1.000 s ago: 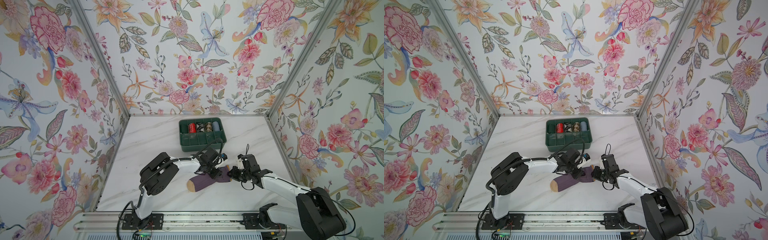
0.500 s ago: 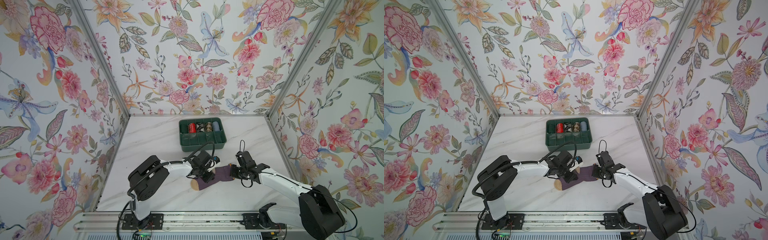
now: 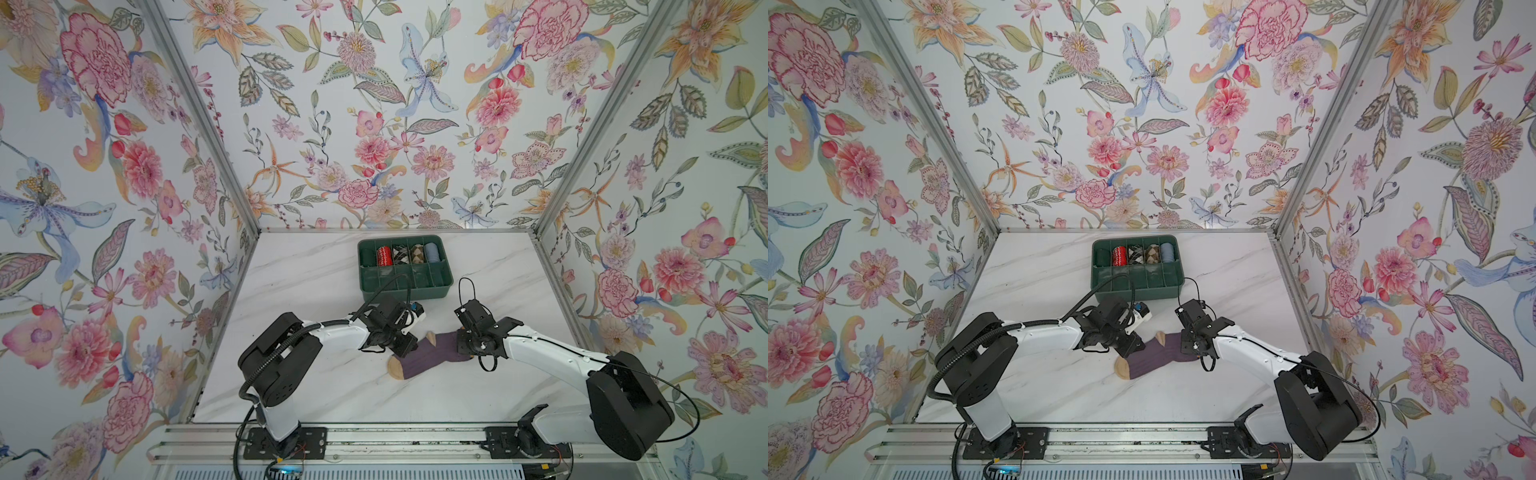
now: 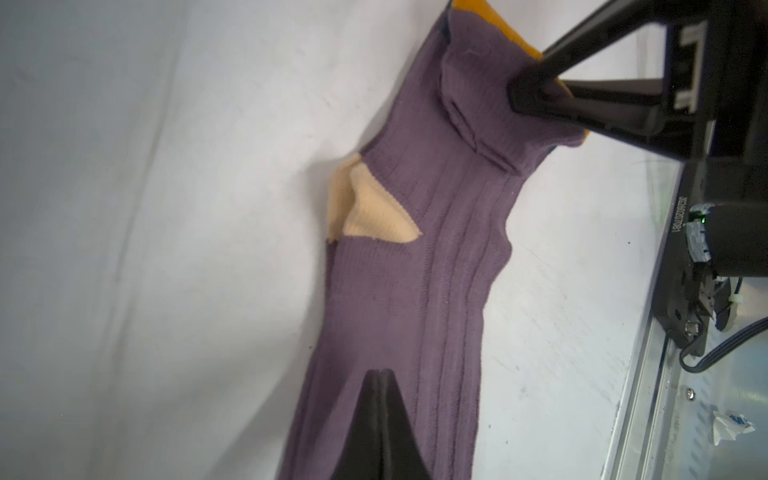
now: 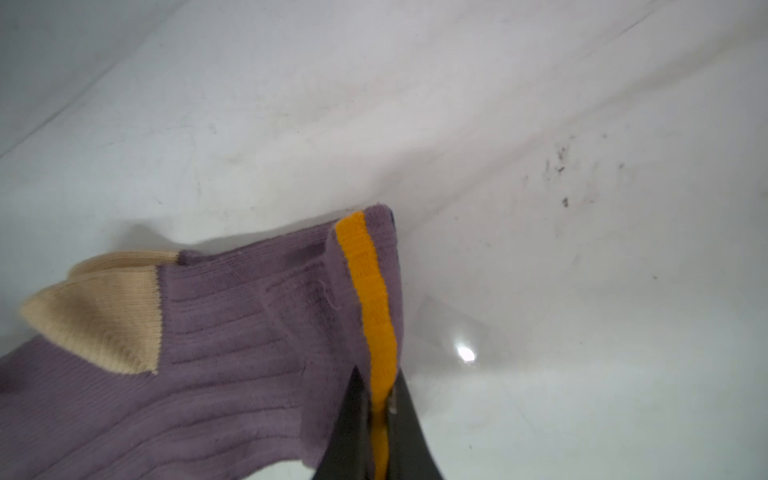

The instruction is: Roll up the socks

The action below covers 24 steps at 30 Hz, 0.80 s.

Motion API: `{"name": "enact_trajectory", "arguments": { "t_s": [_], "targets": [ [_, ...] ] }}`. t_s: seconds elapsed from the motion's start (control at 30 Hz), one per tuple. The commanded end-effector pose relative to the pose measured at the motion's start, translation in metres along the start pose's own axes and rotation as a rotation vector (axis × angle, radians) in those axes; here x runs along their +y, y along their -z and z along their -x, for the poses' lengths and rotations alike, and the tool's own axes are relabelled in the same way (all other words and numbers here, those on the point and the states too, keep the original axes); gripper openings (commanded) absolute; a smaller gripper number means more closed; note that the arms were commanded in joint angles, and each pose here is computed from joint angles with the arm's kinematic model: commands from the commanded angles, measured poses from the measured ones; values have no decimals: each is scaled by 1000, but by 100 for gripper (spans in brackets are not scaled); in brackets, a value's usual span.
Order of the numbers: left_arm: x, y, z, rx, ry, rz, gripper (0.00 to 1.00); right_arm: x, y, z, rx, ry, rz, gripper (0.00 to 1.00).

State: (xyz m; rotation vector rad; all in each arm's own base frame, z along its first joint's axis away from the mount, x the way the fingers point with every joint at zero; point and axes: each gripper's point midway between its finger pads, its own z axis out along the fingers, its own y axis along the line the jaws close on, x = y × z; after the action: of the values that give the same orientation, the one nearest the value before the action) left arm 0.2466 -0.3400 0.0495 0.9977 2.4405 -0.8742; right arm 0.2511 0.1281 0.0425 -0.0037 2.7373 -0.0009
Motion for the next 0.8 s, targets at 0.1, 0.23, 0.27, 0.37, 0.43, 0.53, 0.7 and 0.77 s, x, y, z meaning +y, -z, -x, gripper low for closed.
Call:
{"name": "enact_trajectory", "arguments": {
  "t_s": [0.1, 0.23, 0.27, 0.37, 0.43, 0.53, 0.7, 0.77],
  "targets": [
    [3, 13, 14, -60, 16, -14, 0, 0, 5, 1, -17, 107, -122, 0],
    [6, 13, 14, -68, 29, -13, 0, 7, 3, -4, -3, 165, -155, 0],
    [7, 14, 15, -74, 32, -13, 0, 9, 3, -5, -2, 182, -166, 0],
    [10, 18, 19, -93, 41, -15, 0, 15, 5, -5, -19, 229, -208, 0],
    [12, 20, 21, -100, 44, -13, 0, 19, 7, -4, -33, 259, -236, 0],
    [13, 19, 20, -98, 47, -14, 0, 26, 8, -5, -46, 300, -266, 0],
    [14, 16, 15, -93, 62, -24, 0, 36, 5, -10, -43, 361, -308, 0],
    [13, 14, 12, -87, 70, -35, 0, 40, 5, -11, -43, 381, -325, 0]
  ]
}}
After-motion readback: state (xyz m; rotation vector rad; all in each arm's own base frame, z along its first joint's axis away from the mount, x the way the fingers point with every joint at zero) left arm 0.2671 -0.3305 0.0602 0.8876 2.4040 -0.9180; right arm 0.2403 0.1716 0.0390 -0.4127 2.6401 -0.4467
